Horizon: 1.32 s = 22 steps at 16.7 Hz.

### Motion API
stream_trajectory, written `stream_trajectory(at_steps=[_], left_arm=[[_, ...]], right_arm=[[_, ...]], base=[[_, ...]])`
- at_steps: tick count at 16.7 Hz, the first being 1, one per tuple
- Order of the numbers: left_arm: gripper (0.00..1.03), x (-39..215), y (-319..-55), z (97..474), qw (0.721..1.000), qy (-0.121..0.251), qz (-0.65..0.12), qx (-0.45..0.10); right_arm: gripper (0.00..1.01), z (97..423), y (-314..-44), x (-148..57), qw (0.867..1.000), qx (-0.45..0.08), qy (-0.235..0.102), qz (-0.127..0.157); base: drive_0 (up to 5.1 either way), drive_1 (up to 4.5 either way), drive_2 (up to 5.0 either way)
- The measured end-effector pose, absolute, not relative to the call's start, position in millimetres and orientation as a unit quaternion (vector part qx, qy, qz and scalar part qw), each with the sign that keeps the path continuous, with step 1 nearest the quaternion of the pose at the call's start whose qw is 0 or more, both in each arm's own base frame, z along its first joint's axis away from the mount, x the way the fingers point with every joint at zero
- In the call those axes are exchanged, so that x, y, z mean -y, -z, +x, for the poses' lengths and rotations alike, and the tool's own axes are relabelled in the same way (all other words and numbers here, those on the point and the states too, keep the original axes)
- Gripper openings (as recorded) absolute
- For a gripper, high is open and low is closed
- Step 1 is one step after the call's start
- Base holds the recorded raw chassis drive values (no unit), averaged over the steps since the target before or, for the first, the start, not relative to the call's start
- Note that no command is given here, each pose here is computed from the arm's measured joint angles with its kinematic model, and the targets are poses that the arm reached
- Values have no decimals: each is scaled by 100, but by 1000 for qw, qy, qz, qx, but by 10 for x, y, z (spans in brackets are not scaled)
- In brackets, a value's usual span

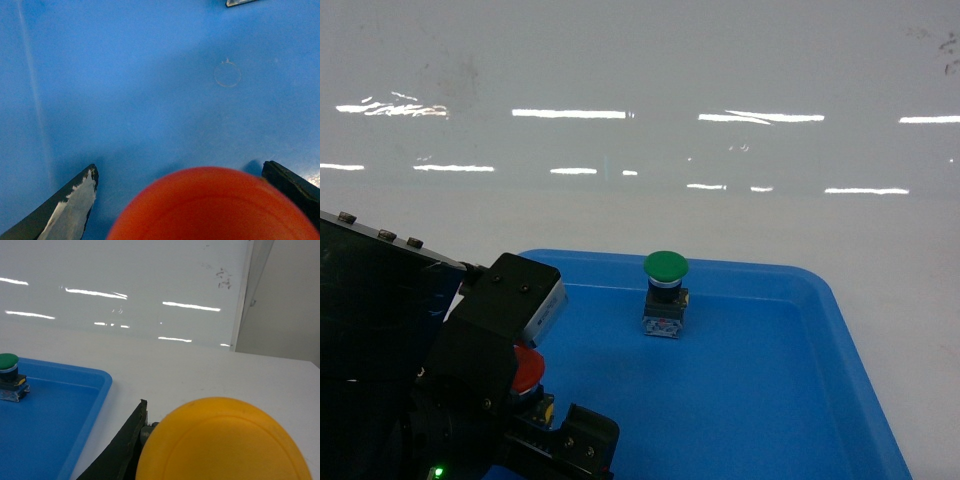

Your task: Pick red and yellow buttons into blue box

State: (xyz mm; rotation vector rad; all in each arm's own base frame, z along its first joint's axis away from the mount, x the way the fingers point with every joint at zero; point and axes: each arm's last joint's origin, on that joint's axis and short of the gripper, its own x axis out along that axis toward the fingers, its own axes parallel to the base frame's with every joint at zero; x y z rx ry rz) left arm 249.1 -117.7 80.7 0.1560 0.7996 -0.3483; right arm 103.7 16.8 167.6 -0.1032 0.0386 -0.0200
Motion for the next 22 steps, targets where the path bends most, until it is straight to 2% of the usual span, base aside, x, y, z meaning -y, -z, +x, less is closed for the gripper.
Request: stream_trajectory(at_steps=[1,5,7,8,10,12,14,16,22], left_arm=[[92,1156,-802,2507,903,169,72,-388],[53,1110,-791,2545,906,167,59,-385],[37,1105,-790,2543,908,163,57,-382],[35,1050,-791,2505,914,153,53,-372],[35,873,-1017,2487,934,130,34,-330],[35,735,-1332,2469,954,119,14,-274],[35,533,-1648,2369,976,100,-18,-192],[35,352,-1799,2201,985,76,-39,-148],[35,233,-2043,1744,992,57,-56,-94]], right_arm=[[35,1037,-1676,-168,998,-19,10,-52],[35,1037,-1676,-168,998,-19,10,-52],[35,1037,-1676,-168,998,-19,10,-52],[35,1037,-1676,-168,998,-19,10,-52],[35,1037,-1676,-168,998,-19,10,-52],[35,1037,-1676,-168,998,-19,10,-52],[35,1037,-1676,-168,998,-19,10,-52],[35,1037,-1676,-168,998,-19,10,-52],[35,1037,-1676,-168,998,-19,10,-52]], base=[[0,0,0],[0,0,0],[0,0,0],[0,0,0],[0,0,0],[0,0,0],[0,0,0],[0,0,0],[0,0,0]])
